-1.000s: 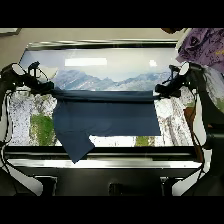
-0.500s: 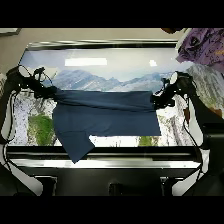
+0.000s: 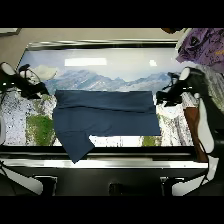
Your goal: Fold the clothes and pants, and hang the long-sleeved shirts on hangers.
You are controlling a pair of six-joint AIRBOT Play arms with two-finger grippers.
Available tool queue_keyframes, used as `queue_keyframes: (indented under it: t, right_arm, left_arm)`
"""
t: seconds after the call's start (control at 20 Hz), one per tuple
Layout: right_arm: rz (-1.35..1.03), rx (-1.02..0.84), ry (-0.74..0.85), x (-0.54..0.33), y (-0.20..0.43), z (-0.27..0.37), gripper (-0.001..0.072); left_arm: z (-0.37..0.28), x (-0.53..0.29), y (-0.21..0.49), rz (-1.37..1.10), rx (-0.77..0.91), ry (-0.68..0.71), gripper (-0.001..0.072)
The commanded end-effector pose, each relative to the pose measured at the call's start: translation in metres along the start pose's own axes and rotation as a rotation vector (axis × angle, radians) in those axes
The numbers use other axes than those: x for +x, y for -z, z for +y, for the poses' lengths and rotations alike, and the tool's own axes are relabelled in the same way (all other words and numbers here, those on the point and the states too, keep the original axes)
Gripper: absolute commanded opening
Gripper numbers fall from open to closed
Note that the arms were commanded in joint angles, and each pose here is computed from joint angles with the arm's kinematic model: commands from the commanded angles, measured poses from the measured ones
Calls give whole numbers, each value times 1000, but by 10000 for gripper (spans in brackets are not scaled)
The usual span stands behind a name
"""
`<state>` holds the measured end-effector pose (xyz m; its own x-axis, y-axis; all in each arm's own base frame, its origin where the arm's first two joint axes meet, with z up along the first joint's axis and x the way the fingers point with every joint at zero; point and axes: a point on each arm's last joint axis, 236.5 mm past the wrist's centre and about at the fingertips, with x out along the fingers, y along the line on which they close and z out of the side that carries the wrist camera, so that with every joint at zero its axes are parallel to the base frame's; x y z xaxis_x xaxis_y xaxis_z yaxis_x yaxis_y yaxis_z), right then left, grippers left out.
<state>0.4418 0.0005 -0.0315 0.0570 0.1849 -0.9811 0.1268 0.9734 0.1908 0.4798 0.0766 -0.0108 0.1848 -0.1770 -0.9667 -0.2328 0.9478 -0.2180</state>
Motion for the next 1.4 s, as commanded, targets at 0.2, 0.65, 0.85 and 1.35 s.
queue_keyframes:
  t: [0.2,0.65,0.85,1.35]
  right_arm:
    - [-16,238,-382,-24,71,-46,475]
    - [24,247,-488,-2,89,-14,473]
    - [22,253,-524,-6,87,-7,472]
    - [99,224,-477,-2,108,-15,472]
  left_arm:
    - [43,-10,168,80,-362,200,575]
    - [-35,48,304,214,-435,373,571]
    - [-53,58,302,191,-386,376,571]
    - [-70,90,306,219,-389,331,13]
